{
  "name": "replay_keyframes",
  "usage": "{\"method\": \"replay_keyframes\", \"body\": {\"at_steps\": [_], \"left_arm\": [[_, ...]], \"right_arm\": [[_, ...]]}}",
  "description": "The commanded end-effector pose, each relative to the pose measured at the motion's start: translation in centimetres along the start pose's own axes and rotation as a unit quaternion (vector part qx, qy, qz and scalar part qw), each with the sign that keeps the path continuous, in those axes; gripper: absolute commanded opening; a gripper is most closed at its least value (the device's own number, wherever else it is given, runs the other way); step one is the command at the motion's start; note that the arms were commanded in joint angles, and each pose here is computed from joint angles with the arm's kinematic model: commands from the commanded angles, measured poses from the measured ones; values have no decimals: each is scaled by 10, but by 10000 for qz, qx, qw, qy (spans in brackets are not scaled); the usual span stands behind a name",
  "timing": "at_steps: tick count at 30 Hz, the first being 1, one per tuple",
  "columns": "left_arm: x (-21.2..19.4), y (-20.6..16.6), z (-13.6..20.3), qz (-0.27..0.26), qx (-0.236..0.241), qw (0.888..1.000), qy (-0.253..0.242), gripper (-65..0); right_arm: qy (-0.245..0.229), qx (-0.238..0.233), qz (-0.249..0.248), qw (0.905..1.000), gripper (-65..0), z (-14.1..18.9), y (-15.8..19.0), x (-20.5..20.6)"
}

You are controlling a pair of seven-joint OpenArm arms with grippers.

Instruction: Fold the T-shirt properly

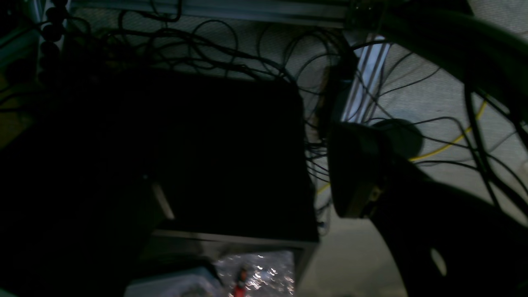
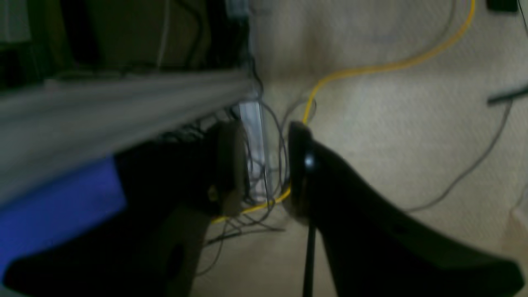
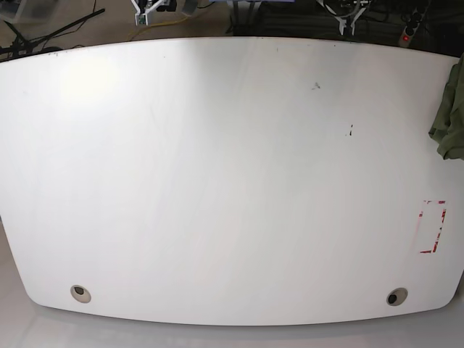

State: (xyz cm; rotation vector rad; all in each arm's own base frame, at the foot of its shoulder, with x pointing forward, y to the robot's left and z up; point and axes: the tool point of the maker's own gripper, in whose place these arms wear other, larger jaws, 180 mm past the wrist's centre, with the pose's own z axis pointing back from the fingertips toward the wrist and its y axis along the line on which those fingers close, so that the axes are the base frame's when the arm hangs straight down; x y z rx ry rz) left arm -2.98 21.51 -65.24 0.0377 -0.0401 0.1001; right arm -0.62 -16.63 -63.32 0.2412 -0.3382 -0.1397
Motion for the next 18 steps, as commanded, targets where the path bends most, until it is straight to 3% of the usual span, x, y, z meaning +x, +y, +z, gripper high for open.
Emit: {"method": "replay_keyframes", "body": {"at_steps": [1,4,18], "left_arm": [[-6,5,-2,35,52,9998,211,-203],[-2,-16,-6,114,-80,9994,323,-203],[1,-25,-8,156,58,9991,380,-203]], "right_arm": [[293,-28,71,9995,-479,-1,-8,0],[366,-44,127,9992,-479,-5,-12,11],[473,-32,163,9987,-479,-10,-11,18]]}}
